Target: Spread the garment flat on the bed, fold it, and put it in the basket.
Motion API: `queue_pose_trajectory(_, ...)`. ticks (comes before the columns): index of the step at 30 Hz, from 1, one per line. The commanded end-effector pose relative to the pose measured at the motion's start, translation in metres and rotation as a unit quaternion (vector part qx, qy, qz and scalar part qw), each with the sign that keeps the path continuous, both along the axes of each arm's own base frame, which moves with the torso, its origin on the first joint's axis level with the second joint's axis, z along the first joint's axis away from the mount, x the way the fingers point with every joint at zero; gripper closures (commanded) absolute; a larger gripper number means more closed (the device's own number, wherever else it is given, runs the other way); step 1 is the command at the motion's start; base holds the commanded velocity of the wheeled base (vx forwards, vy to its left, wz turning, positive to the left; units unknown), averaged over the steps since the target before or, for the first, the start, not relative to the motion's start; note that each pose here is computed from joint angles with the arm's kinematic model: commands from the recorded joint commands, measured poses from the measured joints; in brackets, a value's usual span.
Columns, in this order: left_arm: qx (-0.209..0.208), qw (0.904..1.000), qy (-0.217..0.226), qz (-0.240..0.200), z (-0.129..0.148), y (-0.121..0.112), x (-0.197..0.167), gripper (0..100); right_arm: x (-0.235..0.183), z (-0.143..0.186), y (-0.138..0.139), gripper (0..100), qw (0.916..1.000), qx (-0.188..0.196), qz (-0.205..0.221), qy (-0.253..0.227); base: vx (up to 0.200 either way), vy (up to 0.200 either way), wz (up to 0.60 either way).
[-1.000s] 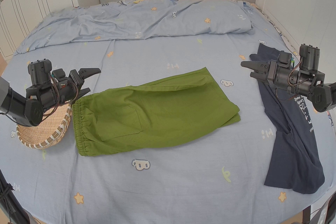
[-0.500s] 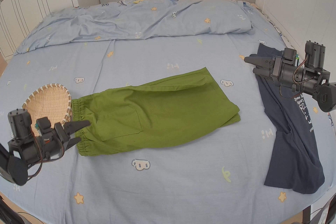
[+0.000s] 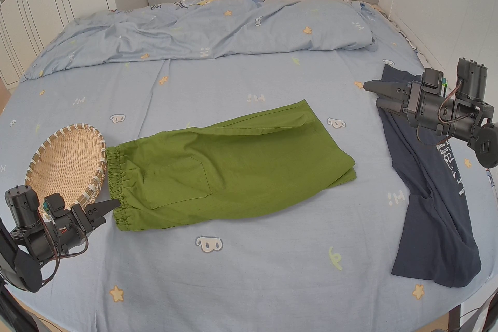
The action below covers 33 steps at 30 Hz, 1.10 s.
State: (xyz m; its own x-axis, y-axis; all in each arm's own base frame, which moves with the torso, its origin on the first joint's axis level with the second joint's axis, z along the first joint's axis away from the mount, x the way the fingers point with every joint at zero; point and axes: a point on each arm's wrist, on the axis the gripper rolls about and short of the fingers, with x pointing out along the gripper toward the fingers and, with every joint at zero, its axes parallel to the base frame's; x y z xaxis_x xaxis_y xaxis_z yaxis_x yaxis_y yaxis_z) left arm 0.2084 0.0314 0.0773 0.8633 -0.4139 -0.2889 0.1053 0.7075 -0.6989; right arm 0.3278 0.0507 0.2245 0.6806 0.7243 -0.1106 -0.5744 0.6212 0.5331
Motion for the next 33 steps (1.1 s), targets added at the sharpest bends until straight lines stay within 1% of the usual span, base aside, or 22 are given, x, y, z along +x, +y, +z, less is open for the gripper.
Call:
queue_pose_trajectory(1, -0.001, 0.9993, 0.037, -0.009, -0.046, 0.003, 0.026, 0, -0.001, 0.001, 0.001, 0, 1.0, 0.0, 0.002, -0.001, 0.0, 0.0, 0.0)
queue_pose_trajectory(3, -0.002, 0.999, 0.042, -0.013, -0.059, 0.002, 0.032, 0, -0.001, 0.0, 0.001, 0, 1.0, -0.001, 0.003, -0.001, 0.0, 0.0, 0.0)
queue_pose_trajectory(4, -0.002, 0.9985, 0.052, -0.014, -0.066, 0.002, 0.033, 0, -0.001, 0.0, 0.001, 0, 1.0, -0.001, 0.003, -0.001, 0.0, 0.0, 0.0)
queue_pose_trajectory(6, -0.008, 0.9982, 0.058, -0.014, -0.07, 0.002, 0.037, 0, -0.001, 0.001, 0.001, 0, 1.0, -0.001, 0.003, -0.002, 0.0, 0.0, 0.0)
queue_pose_trajectory(8, -0.007, 0.9984, 0.053, -0.015, -0.071, 0.002, 0.041, 0, -0.001, 0.001, 0.001, 0, 1.0, 0.0, 0.002, -0.002, 0.0, 0.0, 0.0)
queue_pose_trajectory(14, -0.007, 0.9995, 0.026, -0.016, -0.065, 0.004, 0.055, 0, 0.0, -0.001, 0.002, 0, 1.0, -0.001, 0.003, 0.001, 0.0, 0.0, 0.0)
queue_pose_trajectory(16, -0.015, 0.9995, 0.021, -0.017, -0.063, 0.003, 0.058, 0, 0.0, -0.001, 0.002, 0, 1.0, -0.002, 0.003, 0.0, 0.0, 0.0, 0.0)
queue_pose_trajectory(17, -0.031, 0.9992, 0.018, -0.015, -0.059, 0.001, 0.063, 0, 0.001, -0.002, 0.002, 0, 1.0, -0.002, 0.003, 0.0, 0.0, 0.0, 0.0)
queue_pose_trajectory(18, -0.036, 0.9992, 0.014, -0.013, -0.057, 0.002, 0.065, 0, 0.001, -0.002, 0.002, 0, 1.0, -0.002, 0.003, 0.0, 0.0, 0.0, 0.0)
queue_pose_trajectory(23, -0.037, 0.9991, -0.017, -0.014, -0.048, 0.004, 0.079, 0, 0.001, -0.002, 0.002, 0, 1.0, -0.002, 0.003, 0.0, 0.0, 0.0, 0.0)
queue_pose_trajectory(28, -0.039, 0.9989, -0.023, -0.013, -0.046, 0.005, 0.086, 0, 0.002, -0.002, 0.002, 0, 1.0, -0.002, 0.003, 0.0, 0.0, 0.0, 0.0)
queue_pose_trajectory(33, -0.044, 0.9989, -0.016, -0.007, -0.046, 0.007, 0.08, 0, 0.002, -0.002, 0.002, 0, 1.0, -0.002, 0.002, -0.001, 0.0, 0.0, 0.0)
